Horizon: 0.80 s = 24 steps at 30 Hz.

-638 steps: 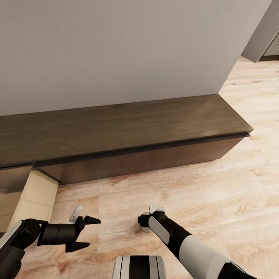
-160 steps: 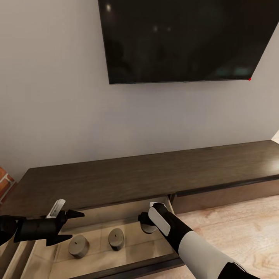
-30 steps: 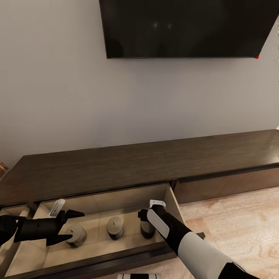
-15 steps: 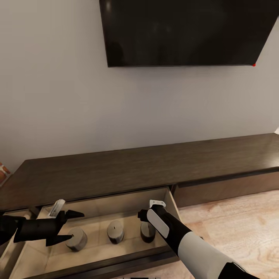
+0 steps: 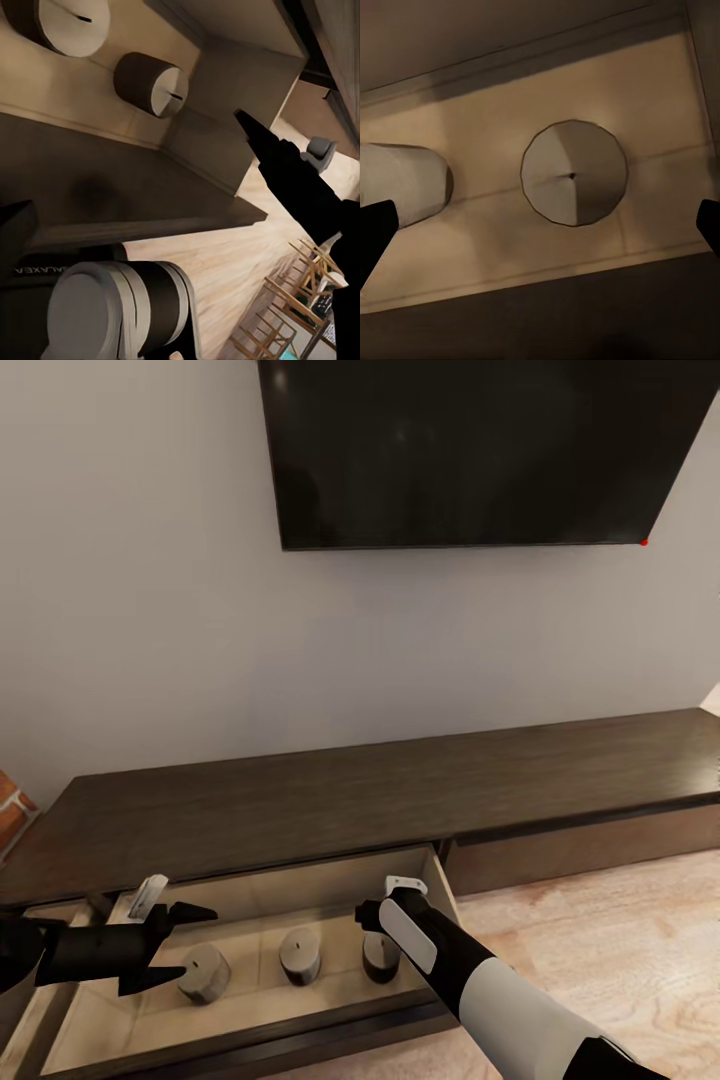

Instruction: Place each of the two pumpkins and all three candles from the living room inside a cabinet in the living room (use any cabinet), then make sure every cabinet is closed, and position the cauldron so it is next to a table in the living room.

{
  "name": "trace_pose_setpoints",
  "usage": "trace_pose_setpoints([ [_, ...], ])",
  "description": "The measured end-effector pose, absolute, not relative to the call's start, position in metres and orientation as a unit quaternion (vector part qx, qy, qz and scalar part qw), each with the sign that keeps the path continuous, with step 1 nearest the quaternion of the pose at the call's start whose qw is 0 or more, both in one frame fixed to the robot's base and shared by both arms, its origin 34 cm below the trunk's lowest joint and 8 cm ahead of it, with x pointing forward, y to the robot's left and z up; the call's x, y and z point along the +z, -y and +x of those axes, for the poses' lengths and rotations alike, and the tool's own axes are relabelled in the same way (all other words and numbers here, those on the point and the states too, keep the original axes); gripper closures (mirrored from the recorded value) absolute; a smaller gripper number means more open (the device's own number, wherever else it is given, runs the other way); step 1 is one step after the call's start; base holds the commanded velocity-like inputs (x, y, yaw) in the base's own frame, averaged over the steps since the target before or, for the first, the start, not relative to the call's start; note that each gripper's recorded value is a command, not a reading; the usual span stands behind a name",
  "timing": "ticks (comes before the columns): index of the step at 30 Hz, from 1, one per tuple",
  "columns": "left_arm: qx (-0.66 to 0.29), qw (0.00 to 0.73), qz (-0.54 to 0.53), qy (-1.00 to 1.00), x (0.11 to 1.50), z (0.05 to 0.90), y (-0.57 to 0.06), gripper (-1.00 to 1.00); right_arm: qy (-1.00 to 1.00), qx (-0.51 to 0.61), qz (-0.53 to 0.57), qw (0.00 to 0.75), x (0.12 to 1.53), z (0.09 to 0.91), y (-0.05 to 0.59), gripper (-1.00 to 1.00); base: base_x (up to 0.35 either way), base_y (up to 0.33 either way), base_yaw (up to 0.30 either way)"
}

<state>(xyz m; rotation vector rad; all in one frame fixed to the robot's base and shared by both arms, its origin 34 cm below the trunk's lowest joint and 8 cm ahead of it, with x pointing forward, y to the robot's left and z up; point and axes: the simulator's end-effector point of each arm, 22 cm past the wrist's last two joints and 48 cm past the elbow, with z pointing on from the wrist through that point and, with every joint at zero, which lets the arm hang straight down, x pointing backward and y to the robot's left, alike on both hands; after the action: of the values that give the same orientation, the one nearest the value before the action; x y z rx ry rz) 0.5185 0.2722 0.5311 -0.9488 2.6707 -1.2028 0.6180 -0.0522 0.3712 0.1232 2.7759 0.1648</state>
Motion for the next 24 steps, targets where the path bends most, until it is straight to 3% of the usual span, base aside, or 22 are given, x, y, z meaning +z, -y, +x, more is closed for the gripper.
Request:
trace_pose_setpoints([
  [24,-0.388,0.03,-0.309,-0.868,0.582,0.53,-0.273,-1.0,-0.976,0.086,0.036,0.196,0.446,0.642,0.033,-1.0,0.0,0.0,0.0],
])
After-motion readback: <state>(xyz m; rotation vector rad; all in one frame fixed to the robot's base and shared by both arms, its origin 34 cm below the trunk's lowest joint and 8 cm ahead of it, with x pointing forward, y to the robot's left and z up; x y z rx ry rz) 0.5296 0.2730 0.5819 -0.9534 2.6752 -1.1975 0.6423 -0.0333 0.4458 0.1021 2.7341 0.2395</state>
